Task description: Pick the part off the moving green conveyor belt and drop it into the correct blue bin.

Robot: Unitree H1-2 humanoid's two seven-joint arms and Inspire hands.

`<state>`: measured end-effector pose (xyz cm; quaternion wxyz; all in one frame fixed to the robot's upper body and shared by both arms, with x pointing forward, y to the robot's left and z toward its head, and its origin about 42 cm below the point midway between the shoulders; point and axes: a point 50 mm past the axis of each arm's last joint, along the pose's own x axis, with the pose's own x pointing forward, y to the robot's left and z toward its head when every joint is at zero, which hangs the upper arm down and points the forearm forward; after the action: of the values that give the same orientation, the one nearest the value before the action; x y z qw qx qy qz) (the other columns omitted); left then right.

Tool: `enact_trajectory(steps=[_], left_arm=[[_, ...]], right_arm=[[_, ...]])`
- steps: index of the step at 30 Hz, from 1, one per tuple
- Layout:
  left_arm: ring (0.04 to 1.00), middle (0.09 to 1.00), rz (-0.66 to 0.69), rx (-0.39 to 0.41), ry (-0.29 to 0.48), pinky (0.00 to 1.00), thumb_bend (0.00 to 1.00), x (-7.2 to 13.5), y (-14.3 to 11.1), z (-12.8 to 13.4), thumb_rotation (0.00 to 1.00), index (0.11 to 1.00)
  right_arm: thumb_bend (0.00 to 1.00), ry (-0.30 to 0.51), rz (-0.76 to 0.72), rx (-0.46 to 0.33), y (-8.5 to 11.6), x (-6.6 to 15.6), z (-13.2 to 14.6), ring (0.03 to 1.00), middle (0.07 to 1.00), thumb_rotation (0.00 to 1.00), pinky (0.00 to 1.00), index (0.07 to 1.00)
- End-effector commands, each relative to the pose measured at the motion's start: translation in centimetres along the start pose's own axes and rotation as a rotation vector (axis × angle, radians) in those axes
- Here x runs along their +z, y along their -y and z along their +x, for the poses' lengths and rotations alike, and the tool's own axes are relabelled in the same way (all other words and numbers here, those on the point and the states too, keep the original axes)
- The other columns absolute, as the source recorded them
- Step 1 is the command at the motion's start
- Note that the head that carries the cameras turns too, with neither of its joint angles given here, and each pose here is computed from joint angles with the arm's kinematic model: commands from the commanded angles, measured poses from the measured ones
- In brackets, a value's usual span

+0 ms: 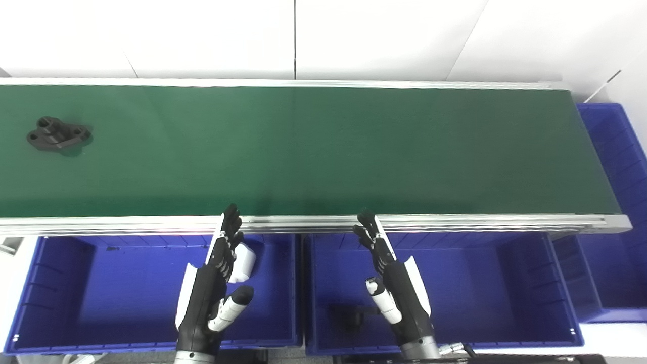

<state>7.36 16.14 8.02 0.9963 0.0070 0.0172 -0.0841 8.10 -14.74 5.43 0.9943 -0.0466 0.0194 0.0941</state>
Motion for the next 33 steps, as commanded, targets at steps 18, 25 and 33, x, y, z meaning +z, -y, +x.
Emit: enact_trajectory(steps=[18,25,33], left_arm=[[0.985,1.000,-0.001,-0.006,0.030,0.96,0.89,0.71,0.24,-0.11,0.86,1.000],[0.984,1.000,0.000,-0.013,0.032,0.96,0.89,0.66,0.18,-0.13,0.86,1.000],[0.988,1.000,0.000,-0.013,0.030,0.97,0.87,0.66,0.24,-0.14,0.86,1.000]], right_arm=[[0.86,0.062,0.005,0.004,-0.32,0.86,0.15,0.927,0.971,1.00,0.93,1.000],[0.85,0.060,0.007,0.007,-0.39,0.89,0.14,0.931,0.972,1.00,0.94,1.000],[0.84,0.058,0.011,0.011,-0.47,0.84,0.15,0.934,0.975,0.99,0.95,1.000]])
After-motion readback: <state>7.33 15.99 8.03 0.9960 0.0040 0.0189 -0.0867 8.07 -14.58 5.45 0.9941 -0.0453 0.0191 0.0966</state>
